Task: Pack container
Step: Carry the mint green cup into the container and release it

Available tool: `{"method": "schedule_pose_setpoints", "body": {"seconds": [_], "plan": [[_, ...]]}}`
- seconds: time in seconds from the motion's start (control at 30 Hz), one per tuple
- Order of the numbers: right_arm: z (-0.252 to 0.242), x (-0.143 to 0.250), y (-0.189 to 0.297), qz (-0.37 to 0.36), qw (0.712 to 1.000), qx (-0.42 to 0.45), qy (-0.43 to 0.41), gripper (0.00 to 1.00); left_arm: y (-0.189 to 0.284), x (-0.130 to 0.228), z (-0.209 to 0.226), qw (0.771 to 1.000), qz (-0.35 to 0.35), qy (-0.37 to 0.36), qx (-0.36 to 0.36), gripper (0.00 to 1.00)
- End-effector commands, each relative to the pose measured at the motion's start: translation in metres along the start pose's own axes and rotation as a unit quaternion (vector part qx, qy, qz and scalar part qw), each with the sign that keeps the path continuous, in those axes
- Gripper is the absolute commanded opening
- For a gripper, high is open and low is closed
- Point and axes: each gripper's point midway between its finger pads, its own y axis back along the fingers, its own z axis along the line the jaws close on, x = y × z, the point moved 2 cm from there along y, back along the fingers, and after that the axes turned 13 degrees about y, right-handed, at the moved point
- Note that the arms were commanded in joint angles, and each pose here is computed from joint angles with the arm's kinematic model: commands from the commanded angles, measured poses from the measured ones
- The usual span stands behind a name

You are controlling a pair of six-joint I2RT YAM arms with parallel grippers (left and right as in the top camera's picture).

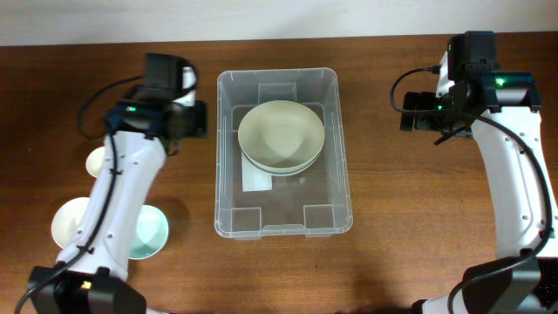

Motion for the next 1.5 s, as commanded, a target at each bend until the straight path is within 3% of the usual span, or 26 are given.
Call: {"method": "schedule_pose_setpoints", "body": {"seconds": [0.0, 0.13, 0.27, 0.43, 0.8, 0.9, 1.13, 1.47], "plan": [[0.000, 0.000, 0.004, -0.007, 1.000, 0.000, 0.001, 0.99, 0.023, 0.007, -0.049, 0.998, -0.016, -0.062, 0.013, 0.01], [0.000, 0.000, 0.004, -0.008, 1.000, 0.000, 0.001, 0.99, 0.046, 0.019, -0.107, 0.990, -0.027, -0.118, 0.069, 0.00], [0.000, 0.000, 0.004, -0.008, 1.000, 0.000, 0.000, 0.99, 0.061, 0.051, -0.156, 0.972, 0.018, -0.153, 0.177, 0.01], [0.000, 0.000, 0.004, -0.008, 1.000, 0.000, 0.000, 0.99, 0.073, 0.072, -0.178, 0.951, 0.067, -0.158, 0.256, 0.00], [-0.021, 0.014, 0.019, -0.001, 0.999, 0.010, -0.033, 0.99, 0.047, 0.095, -0.180, 0.953, 0.133, -0.140, 0.234, 0.00], [-0.031, 0.020, 0.019, 0.006, 0.998, -0.006, -0.067, 0.99, 0.048, 0.115, -0.200, 0.935, 0.175, -0.144, 0.273, 0.01], [-0.037, 0.020, 0.019, 0.003, 0.997, -0.014, -0.078, 0.99, 0.033, 0.156, -0.228, 0.921, 0.214, -0.190, 0.263, 0.01], [-0.038, 0.023, 0.019, 0.008, 0.997, -0.007, -0.076, 0.99, 0.013, 0.192, -0.211, 0.907, 0.294, -0.214, 0.212, 0.01]]}}
